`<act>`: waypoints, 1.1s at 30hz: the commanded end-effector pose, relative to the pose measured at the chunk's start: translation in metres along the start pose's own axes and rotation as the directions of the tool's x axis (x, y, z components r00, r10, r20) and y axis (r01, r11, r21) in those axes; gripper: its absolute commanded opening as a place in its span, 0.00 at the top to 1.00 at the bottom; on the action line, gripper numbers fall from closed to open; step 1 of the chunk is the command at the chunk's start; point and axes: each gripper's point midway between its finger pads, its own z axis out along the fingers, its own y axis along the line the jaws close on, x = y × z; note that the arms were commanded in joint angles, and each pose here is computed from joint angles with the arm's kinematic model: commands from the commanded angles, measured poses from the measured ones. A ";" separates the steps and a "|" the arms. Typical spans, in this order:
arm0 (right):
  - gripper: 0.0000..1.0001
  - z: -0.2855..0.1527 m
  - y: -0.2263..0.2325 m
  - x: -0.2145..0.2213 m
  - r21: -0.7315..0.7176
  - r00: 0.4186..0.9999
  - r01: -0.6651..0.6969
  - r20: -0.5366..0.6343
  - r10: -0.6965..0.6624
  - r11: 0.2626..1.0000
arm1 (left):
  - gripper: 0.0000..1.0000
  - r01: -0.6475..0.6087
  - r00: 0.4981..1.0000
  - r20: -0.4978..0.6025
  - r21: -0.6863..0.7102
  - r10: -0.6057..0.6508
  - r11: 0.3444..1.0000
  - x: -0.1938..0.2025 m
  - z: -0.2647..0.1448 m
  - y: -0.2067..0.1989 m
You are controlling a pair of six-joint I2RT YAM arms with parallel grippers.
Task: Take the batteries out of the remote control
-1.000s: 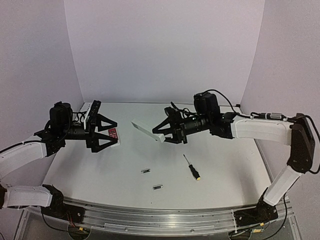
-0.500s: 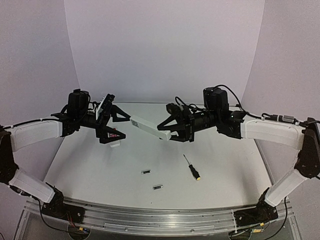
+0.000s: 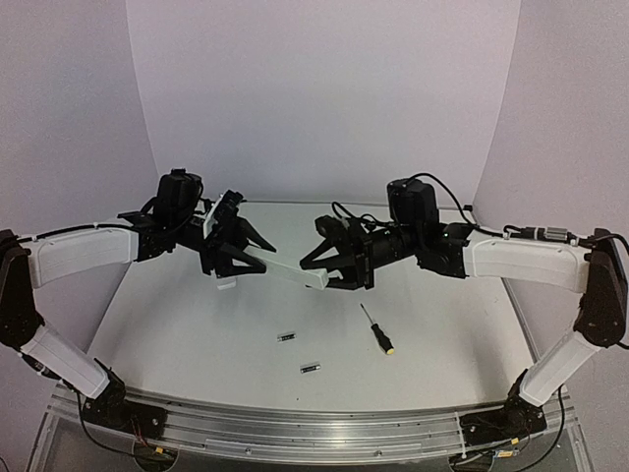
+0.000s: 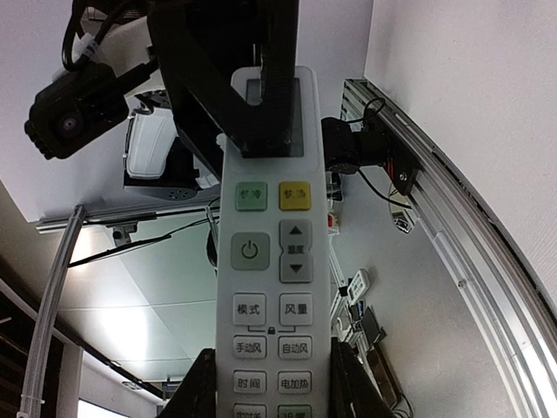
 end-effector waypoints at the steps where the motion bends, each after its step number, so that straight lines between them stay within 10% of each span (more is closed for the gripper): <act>1: 1.00 0.000 0.031 -0.003 -0.056 0.996 0.087 0.006 -0.087 0.995 | 0.69 -0.054 0.998 0.029 0.080 0.052 0.995 -0.012 0.000 -0.016; 9: 0.98 -0.001 0.037 -0.005 -0.060 0.992 0.122 0.019 -0.121 0.991 | 1.00 -0.006 1.000 0.024 0.096 0.003 0.995 -0.015 0.000 -0.020; 19: 0.19 -0.042 0.036 -0.029 0.088 0.917 0.295 0.253 -0.308 0.951 | 1.00 0.243 0.970 0.055 -0.140 -0.237 0.960 -0.021 -0.006 0.004; 26: 0.14 -0.109 -0.003 -0.031 0.546 0.685 0.374 0.383 -0.620 0.750 | 1.00 0.651 0.759 0.263 -0.265 -0.596 0.712 0.010 -0.012 0.022; 29: 0.14 -0.104 -0.010 -0.015 0.523 0.707 0.413 0.333 -0.624 0.746 | 1.00 0.789 0.615 0.310 -0.256 -0.725 0.559 0.031 -0.012 0.022; 33: 0.14 -0.095 -0.032 -0.012 0.507 0.767 0.379 0.296 -0.569 0.775 | 1.00 0.837 0.547 0.326 -0.224 -0.771 0.499 0.041 -0.007 0.009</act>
